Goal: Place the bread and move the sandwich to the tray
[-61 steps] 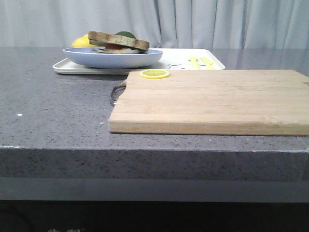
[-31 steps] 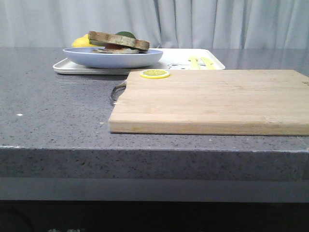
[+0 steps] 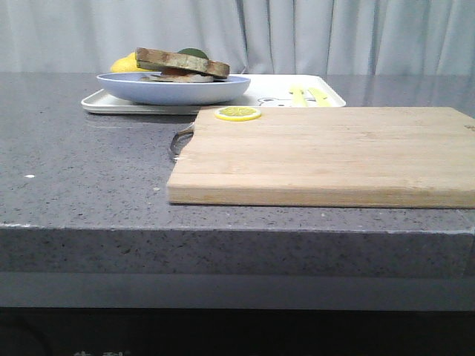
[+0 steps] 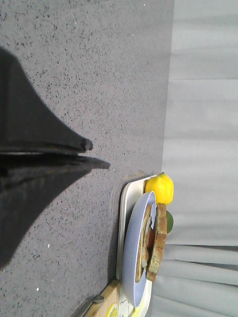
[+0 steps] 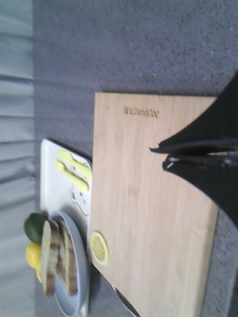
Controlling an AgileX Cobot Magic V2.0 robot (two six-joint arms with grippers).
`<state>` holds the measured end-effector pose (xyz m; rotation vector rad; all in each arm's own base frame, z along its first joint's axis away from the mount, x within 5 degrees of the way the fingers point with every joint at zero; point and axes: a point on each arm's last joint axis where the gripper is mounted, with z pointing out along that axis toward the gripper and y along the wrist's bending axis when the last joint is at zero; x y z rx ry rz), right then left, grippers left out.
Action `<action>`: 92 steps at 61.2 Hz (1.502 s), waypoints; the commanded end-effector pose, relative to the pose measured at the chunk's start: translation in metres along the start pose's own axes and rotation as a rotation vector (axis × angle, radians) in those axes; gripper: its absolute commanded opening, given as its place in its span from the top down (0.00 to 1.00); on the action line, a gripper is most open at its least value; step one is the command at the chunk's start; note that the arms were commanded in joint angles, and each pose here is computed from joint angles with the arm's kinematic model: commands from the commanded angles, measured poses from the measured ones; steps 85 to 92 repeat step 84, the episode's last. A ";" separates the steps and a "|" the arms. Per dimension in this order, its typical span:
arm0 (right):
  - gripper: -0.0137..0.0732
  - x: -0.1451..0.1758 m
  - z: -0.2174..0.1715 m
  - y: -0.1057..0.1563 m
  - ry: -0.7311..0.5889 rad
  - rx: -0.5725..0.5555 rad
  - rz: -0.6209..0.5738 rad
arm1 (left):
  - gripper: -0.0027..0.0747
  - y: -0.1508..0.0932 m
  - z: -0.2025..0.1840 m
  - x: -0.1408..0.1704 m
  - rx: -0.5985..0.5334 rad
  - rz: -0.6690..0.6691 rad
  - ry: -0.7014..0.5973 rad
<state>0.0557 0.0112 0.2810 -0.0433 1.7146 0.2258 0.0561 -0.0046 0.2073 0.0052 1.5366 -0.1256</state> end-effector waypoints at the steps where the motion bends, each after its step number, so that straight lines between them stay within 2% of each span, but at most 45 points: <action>1: 0.92 0.007 0.000 -0.006 -0.218 0.049 -0.002 | 0.99 0.000 -0.002 -0.008 0.007 -0.016 -0.102; 9: 0.92 0.040 0.005 -0.014 -0.284 0.090 0.015 | 0.99 0.000 -0.002 -0.008 0.007 -0.016 -0.102; 24: 0.92 0.068 0.007 -0.019 -0.294 0.132 0.016 | 0.99 0.000 -0.002 -0.008 0.007 -0.016 -0.102; 92: 0.92 0.069 0.007 -0.020 -0.286 0.147 0.016 | 0.99 0.000 -0.002 -0.008 0.007 -0.016 -0.102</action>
